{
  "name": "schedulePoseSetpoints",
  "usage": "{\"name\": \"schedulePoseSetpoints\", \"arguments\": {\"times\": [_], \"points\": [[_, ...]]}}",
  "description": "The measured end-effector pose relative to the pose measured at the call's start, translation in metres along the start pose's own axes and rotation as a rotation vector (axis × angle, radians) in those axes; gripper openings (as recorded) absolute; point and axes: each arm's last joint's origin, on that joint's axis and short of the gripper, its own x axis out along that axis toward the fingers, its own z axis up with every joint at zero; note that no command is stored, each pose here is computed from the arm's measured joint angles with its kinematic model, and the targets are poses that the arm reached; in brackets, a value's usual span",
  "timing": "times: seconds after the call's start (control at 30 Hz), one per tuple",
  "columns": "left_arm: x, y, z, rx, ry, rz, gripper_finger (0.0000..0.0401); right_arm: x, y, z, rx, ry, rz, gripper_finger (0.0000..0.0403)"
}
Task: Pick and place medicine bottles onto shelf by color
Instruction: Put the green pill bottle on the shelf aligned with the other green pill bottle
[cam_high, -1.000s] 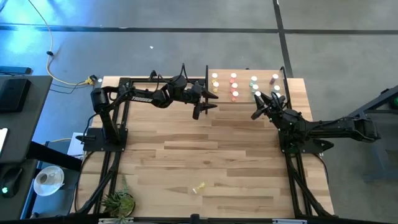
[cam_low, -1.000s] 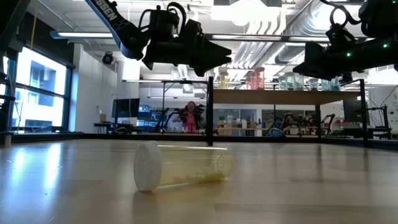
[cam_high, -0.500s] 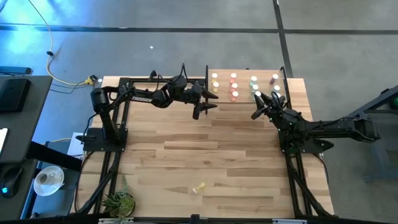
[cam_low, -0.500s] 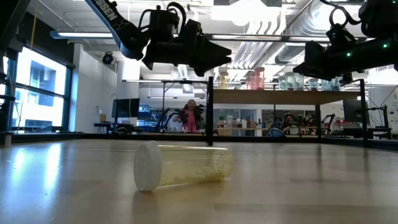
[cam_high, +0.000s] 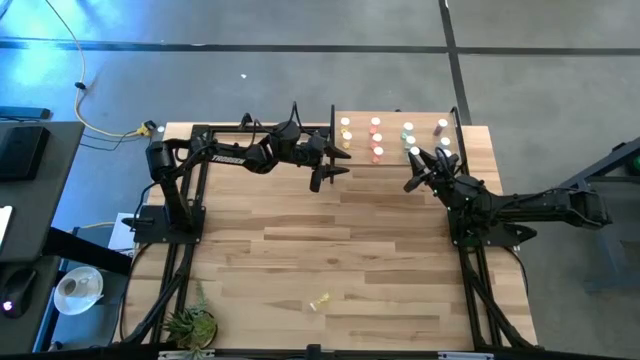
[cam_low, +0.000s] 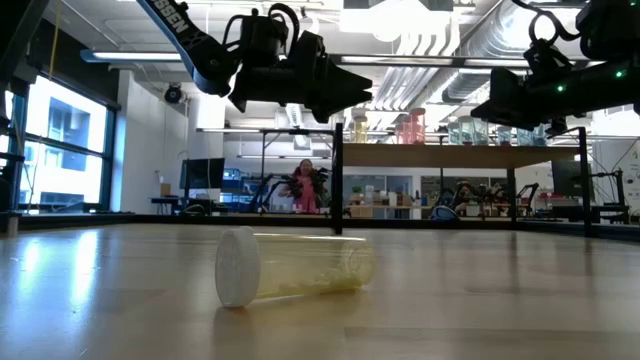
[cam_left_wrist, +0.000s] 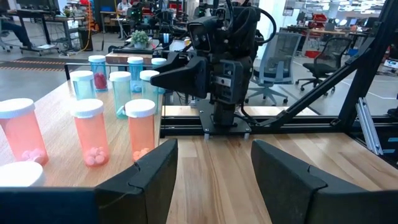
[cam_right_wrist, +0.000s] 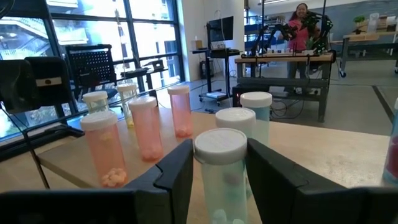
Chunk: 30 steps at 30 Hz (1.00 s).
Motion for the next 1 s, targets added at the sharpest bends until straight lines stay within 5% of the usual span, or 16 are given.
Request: {"name": "schedulePoseSetpoints", "arguments": {"times": [0.73, 1.0], "points": [[-0.0001, 0.0001, 0.0000, 0.000, 0.000, 0.001, 0.0195, 0.0000, 0.0000, -0.0007, 0.013, 0.006, 0.000, 0.0137], [-0.0001, 0.0001, 0.0000, -0.007, 0.000, 0.001, 0.0195, 0.0000, 0.0000, -0.0007, 0.013, 0.006, 0.000, 0.0180]]}}
